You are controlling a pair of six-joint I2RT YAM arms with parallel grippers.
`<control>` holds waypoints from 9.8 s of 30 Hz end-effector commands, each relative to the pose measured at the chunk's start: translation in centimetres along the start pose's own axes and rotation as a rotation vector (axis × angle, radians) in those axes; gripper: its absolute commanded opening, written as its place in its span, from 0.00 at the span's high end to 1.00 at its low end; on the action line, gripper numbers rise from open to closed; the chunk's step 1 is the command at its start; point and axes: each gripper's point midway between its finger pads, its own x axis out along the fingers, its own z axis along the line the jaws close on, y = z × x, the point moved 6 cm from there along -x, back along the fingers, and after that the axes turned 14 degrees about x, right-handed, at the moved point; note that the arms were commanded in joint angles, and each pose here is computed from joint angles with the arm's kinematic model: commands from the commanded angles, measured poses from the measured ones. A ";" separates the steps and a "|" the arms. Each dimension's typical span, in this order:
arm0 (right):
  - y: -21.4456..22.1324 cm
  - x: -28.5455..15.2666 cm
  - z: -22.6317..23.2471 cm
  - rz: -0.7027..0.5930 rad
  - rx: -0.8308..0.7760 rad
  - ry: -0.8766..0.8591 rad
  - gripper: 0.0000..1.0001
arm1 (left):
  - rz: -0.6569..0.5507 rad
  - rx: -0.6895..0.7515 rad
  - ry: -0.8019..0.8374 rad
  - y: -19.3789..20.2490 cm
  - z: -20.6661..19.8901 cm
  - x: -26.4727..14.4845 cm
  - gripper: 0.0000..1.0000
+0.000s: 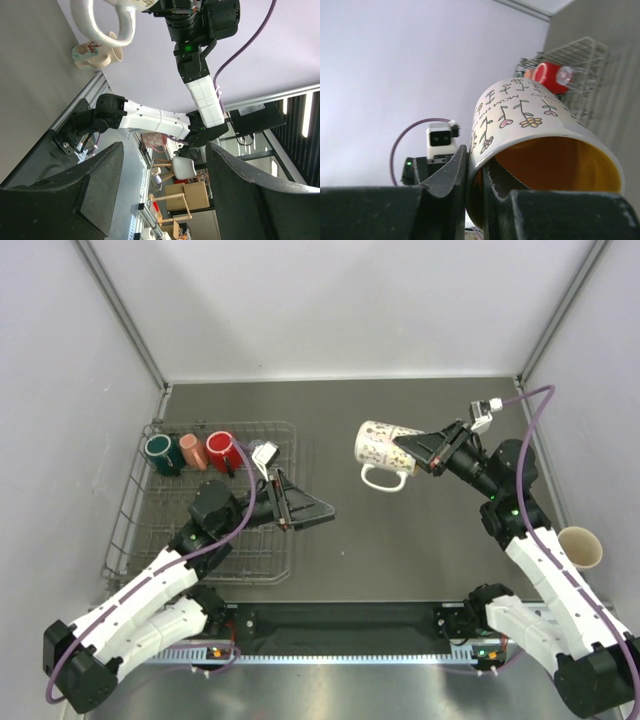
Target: Load the cups into the dish rack
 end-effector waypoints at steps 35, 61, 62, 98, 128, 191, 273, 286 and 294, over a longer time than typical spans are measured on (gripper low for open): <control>6.4 -1.1 8.1 0.077 -0.071 -0.400 1.00 | -0.052 0.085 -0.015 0.7 -2.0 1.3 0.34; 7.6 -0.8 9.8 0.106 -0.125 -0.412 1.00 | -0.055 0.042 -0.024 1.5 -1.0 1.3 0.34; 7.7 -0.7 9.9 0.113 -0.122 -0.417 1.00 | -0.057 0.042 -0.033 1.4 -0.7 1.5 0.34; 8.8 -0.8 7.8 0.145 0.018 -0.471 1.00 | -0.178 0.022 0.062 -0.6 0.0 5.1 0.53; 7.4 -3.2 -2.7 -0.006 -0.210 0.136 0.24 | -0.403 0.353 -0.690 -4.7 2.6 -2.5 1.00; 7.0 -7.9 -5.1 0.078 -0.449 0.274 0.19 | -0.955 -0.113 -2.268 -3.5 20.8 -29.2 1.00; -10.1 -9.0 -9.5 -0.583 -0.080 1.168 0.17 | 0.085 0.105 -0.693 4.6 12.7 -0.7 0.19; -14.4 -15.3 -9.2 -0.948 0.059 1.368 0.19 | 0.356 0.145 -0.564 8.9 9.4 -5.4 0.18; -17.0 -21.3 -11.1 -0.956 0.044 1.639 0.22 | 0.414 0.184 -0.528 9.8 7.3 -8.0 0.18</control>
